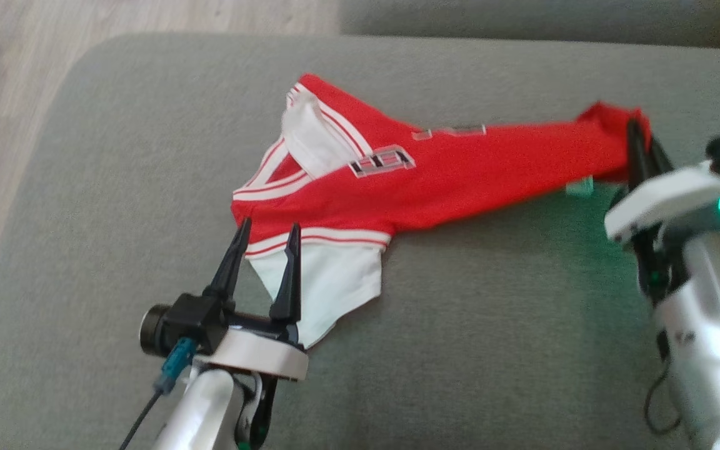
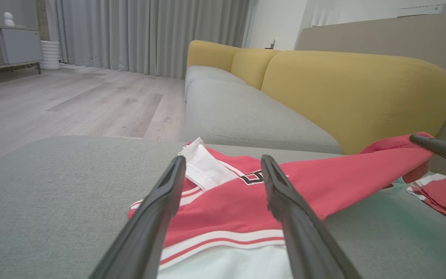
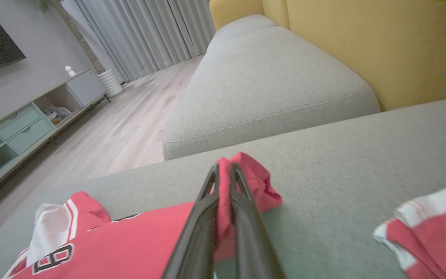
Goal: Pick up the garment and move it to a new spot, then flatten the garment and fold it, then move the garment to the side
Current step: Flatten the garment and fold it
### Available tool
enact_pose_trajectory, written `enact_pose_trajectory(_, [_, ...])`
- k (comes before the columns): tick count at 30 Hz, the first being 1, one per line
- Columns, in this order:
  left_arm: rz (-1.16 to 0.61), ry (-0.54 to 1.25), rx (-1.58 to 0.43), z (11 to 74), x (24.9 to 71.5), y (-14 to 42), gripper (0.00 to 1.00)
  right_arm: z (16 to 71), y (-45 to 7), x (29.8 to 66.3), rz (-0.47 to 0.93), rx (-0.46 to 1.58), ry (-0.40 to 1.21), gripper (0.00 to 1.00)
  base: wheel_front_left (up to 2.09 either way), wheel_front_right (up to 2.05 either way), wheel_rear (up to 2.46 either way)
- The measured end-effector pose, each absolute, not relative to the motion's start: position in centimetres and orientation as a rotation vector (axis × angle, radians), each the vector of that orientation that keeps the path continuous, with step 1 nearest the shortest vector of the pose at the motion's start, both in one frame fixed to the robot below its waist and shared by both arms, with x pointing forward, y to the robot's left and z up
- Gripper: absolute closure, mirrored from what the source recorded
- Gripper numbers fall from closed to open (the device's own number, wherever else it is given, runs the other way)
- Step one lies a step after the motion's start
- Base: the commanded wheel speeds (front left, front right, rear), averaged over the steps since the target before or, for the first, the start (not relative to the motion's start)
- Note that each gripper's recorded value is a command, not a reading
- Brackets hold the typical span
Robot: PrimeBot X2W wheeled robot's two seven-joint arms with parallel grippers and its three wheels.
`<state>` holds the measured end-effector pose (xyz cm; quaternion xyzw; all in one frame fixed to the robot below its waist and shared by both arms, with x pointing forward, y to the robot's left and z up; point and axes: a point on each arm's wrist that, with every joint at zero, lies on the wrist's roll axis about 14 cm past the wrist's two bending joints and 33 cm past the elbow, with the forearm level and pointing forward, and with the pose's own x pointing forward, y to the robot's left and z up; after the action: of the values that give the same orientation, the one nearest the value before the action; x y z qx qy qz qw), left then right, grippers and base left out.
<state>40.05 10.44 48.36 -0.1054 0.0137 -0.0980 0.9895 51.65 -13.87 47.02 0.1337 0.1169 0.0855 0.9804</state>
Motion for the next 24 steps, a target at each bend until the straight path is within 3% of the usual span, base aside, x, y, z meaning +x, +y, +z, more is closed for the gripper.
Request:
enact_pose_trajectory(10, [-0.278,0.001,-0.213,49.4,38.8,8.0,0.0,43.6,-18.0,41.4,0.027,0.317,0.276,1.0,0.0,0.0,0.0])
enact_pose_trajectory(11, [-0.282,-0.002,-0.213,49.5,38.8,7.8,0.0,43.1,-18.2,40.3,0.014,0.318,0.29,0.68,0.0,0.0,0.0])
enact_pose_trajectory(12, [-0.283,-0.004,-0.213,49.6,38.9,7.8,0.0,42.6,-18.5,39.4,0.002,0.313,0.299,0.0,0.0,0.0,0.0])
enact_pose_trajectory(17, [-0.29,-0.009,-0.208,49.7,39.1,7.7,0.0,43.5,-18.8,37.6,0.002,0.251,0.242,0.0,0.0,0.0,0.0])
enact_pose_trajectory(21, [-0.305,-0.01,-0.2,49.8,39.1,7.3,0.0,47.4,-16.1,38.4,0.094,0.239,0.096,0.0,0.0,0.0,0.0])
enact_pose_trajectory(24, [-0.315,-0.01,-0.201,49.8,39.0,7.0,0.0,47.8,-14.8,37.6,0.137,0.206,0.08,0.0,0.0,0.0,0.0])
